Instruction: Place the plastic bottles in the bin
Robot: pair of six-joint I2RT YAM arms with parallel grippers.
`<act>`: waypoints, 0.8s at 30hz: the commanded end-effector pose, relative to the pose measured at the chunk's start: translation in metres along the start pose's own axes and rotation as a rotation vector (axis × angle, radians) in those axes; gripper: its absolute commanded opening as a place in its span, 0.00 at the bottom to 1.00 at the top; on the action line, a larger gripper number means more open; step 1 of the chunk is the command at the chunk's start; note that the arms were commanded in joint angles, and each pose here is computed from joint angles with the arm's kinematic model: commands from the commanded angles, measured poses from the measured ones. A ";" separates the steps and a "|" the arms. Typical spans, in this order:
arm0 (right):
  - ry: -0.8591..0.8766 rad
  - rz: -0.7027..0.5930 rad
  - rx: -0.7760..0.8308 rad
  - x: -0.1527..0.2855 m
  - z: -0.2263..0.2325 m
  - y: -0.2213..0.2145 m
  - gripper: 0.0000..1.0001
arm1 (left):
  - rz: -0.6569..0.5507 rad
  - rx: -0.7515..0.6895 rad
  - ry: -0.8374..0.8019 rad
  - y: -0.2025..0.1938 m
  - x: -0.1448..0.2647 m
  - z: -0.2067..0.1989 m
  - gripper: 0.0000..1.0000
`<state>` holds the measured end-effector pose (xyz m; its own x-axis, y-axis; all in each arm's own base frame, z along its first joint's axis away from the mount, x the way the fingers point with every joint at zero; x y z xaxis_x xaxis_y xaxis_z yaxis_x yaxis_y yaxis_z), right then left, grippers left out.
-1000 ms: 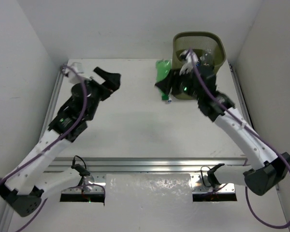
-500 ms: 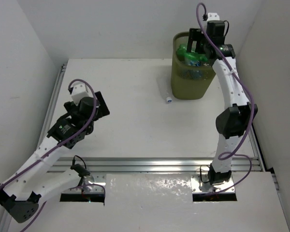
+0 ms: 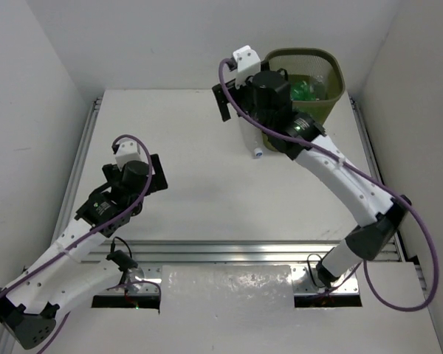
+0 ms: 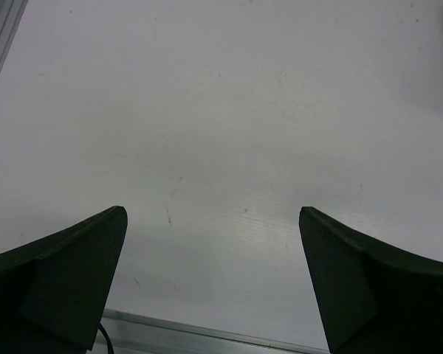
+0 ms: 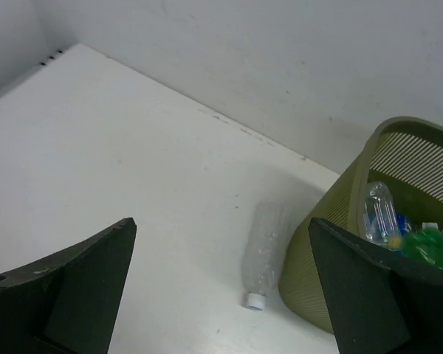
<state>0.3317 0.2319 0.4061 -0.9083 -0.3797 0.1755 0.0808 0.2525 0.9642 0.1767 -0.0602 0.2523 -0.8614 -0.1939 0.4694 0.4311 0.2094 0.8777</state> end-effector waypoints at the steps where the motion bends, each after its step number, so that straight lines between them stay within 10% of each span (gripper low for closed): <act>1: -0.096 0.177 0.092 -0.054 0.006 -0.058 0.99 | -0.036 0.020 -0.042 0.009 0.000 -0.005 1.00; 11: -0.332 0.475 0.188 -0.167 0.003 -0.160 0.99 | -0.028 0.018 -0.070 0.007 0.000 -0.006 1.00; 24: -0.316 0.728 0.112 -0.201 -0.030 -0.302 0.99 | -0.013 0.003 -0.089 0.005 -0.002 -0.010 1.00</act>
<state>0.5014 0.1998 0.1158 -0.7402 0.1902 0.6449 0.6489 0.4532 0.6111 0.1789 -0.0669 0.2517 -0.8720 -0.1227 0.4739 0.4460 0.1996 0.8725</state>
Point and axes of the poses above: each gripper's point midway between its finger pads, its own x axis back along the fingers, its own z axis along the line the jaws close on, y = z × x, the point moved 8 cm from there along x, back along the fingers, and after that the axes turned 1 degree about x, right-handed, at the moved point
